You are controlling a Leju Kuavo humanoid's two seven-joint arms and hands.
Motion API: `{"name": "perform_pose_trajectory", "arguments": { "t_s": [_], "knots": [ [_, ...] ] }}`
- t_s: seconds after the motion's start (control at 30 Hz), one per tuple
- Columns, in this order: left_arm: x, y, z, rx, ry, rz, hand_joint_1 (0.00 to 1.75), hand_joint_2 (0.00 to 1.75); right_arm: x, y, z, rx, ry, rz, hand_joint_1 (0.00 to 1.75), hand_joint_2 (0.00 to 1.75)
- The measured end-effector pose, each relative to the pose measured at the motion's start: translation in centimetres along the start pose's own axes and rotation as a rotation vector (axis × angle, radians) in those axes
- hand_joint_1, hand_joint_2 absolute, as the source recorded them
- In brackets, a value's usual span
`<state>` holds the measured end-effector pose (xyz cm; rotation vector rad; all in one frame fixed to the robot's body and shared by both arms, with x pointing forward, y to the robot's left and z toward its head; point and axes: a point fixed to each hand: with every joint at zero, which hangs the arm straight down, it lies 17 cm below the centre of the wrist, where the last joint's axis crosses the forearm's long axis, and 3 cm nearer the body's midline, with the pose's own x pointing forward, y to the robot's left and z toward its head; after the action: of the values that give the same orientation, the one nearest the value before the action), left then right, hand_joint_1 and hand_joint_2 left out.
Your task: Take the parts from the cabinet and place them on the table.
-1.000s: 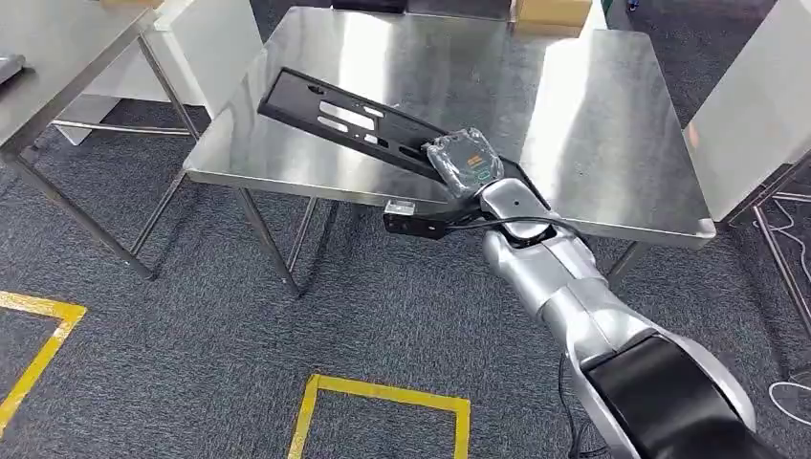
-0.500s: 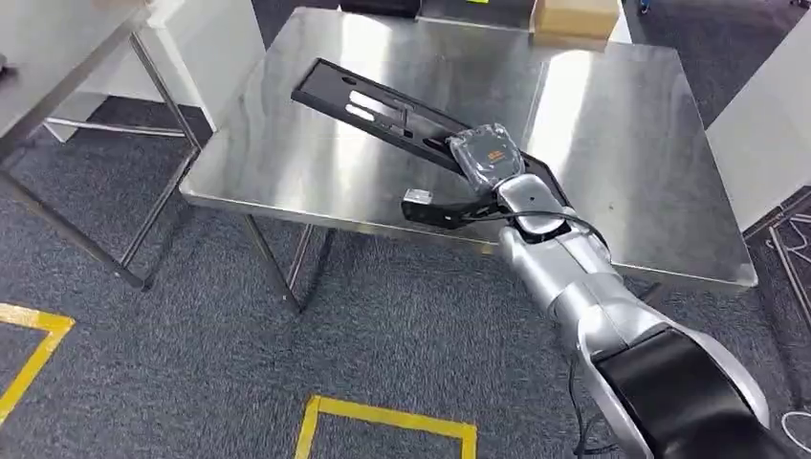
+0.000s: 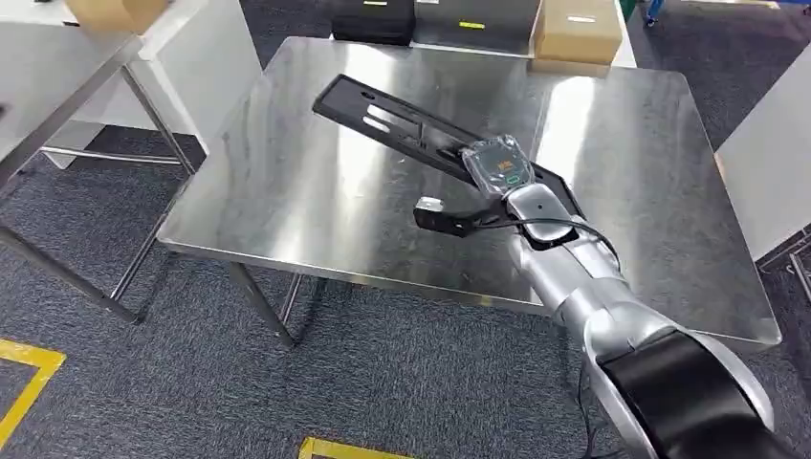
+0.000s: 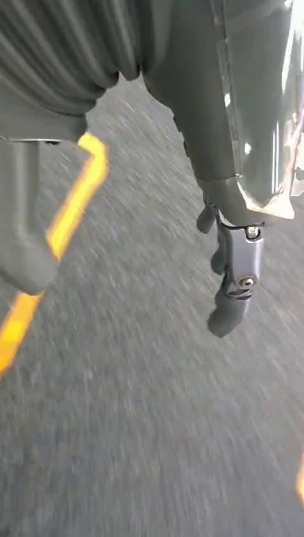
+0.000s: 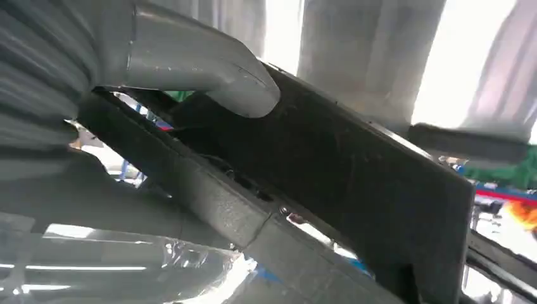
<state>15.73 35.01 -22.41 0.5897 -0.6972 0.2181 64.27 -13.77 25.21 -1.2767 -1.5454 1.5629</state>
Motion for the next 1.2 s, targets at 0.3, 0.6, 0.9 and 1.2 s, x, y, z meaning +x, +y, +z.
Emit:
{"name": "perform_pose_trajectory", "arguments": {
  "t_s": [0.3,0.6,0.9,1.2],
  "knots": [
    [1.4,0.4,0.0,0.029,-0.08,-0.066,0.0,1.75,-1.9,0.7,0.3,0.03,0.051,0.084,1.75,1.75],
    [1.3,0.4,0.1,0.034,-0.077,-0.074,0.0,1.75,-3.4,1.7,0.9,0.056,0.072,0.1,1.75,1.75],
    [1.6,0.5,0.1,0.05,-0.092,-0.087,0.0,1.75,-3.4,1.9,0.9,0.071,0.068,0.124,0.0,0.0],
    [0.8,0.5,0.1,0.047,-0.046,-0.064,0.0,0.0,-3.6,2.2,1.0,0.082,0.079,0.113,0.0,0.0]
  ]
}}
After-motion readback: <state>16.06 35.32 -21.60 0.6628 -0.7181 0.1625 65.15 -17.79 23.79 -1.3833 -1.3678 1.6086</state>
